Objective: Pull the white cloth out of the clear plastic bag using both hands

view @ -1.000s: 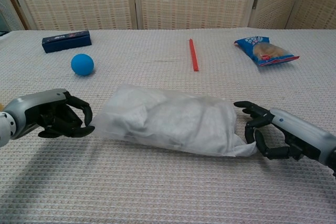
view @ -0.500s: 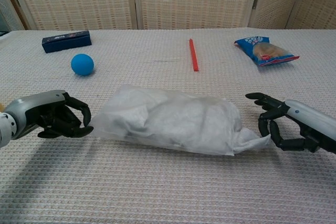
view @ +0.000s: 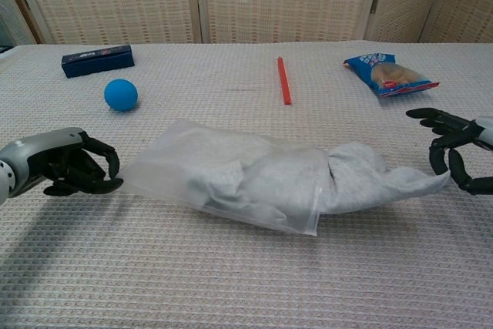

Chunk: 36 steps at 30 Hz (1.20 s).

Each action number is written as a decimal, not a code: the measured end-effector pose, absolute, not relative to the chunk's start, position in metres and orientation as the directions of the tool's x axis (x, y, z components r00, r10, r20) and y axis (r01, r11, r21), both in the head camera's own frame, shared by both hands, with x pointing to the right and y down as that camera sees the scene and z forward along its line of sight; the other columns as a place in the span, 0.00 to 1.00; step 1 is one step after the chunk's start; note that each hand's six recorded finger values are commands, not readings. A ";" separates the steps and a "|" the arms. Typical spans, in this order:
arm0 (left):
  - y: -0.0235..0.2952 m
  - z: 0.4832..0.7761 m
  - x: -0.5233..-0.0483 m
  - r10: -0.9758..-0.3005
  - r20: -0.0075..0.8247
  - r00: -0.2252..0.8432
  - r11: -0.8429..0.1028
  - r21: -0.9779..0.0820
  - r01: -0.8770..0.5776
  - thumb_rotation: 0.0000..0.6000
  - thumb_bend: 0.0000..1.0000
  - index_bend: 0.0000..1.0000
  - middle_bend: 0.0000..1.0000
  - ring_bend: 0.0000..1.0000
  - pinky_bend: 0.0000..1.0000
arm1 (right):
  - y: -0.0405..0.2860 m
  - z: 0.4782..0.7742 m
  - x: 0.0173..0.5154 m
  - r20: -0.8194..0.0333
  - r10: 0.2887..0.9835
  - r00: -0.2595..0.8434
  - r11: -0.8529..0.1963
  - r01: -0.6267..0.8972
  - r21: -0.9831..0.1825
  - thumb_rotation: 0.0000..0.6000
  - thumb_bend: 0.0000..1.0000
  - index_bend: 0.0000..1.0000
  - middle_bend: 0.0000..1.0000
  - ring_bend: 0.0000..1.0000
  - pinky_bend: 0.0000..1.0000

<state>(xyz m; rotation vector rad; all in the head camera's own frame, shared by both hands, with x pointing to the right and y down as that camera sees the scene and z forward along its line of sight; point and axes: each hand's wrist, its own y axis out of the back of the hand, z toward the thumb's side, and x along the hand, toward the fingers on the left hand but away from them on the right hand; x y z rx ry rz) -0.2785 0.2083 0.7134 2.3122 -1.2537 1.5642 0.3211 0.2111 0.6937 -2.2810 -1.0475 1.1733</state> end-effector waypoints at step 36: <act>0.178 0.692 -0.429 -0.698 0.700 -0.150 -0.515 -0.637 -0.574 1.00 0.82 0.69 1.00 1.00 1.00 | 0.136 0.617 0.506 -0.386 0.921 -0.046 -0.334 0.413 -0.847 1.00 0.84 0.68 0.02 0.00 0.00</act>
